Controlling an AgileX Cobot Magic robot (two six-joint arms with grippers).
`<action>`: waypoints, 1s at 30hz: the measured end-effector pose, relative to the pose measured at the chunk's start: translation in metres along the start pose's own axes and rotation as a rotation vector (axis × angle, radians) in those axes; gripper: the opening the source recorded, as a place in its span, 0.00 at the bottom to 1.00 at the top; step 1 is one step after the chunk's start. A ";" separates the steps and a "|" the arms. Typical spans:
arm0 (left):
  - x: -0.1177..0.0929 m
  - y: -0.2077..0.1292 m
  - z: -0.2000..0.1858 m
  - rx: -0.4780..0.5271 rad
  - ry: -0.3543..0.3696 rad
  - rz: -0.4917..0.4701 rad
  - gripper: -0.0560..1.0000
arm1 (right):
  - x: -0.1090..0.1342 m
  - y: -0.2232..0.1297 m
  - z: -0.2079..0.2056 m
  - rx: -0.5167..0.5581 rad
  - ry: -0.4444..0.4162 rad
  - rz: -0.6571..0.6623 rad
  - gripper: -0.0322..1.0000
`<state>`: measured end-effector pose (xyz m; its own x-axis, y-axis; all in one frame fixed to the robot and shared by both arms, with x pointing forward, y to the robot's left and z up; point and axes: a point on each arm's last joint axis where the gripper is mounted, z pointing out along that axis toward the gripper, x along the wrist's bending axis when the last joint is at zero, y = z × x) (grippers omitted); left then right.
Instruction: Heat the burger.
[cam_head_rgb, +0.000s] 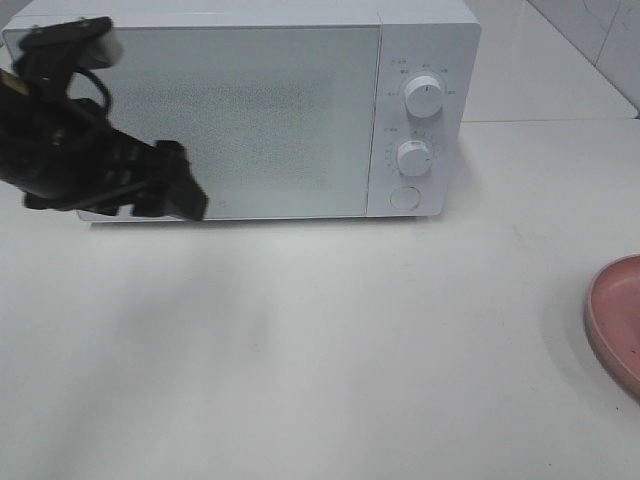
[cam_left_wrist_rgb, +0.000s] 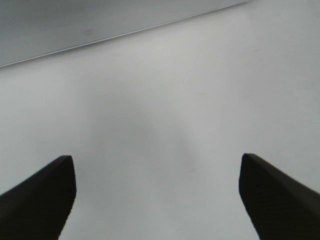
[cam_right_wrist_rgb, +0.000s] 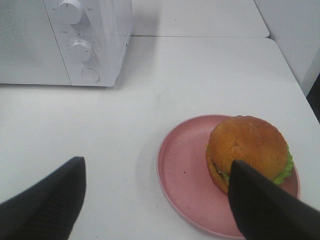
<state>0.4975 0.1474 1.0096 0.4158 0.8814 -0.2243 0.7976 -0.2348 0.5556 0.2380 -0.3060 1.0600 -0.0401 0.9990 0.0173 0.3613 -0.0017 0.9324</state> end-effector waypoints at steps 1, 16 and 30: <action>0.016 -0.001 -0.014 0.019 0.051 -0.029 0.82 | 0.000 0.000 0.000 0.000 0.000 0.000 0.75; 0.068 -0.035 -0.120 0.037 0.302 -0.213 0.82 | 0.000 0.000 0.000 0.000 0.000 0.000 0.75; 0.048 -0.148 -0.162 -0.003 0.380 -0.199 0.86 | 0.000 0.000 0.000 0.000 0.000 0.000 0.75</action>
<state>0.3284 0.2907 1.0459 0.0630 0.9979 -0.0166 0.8445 -0.0444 0.5338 0.2380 -0.3060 1.0600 -0.0401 0.9990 0.0173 0.3613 -0.0017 0.9324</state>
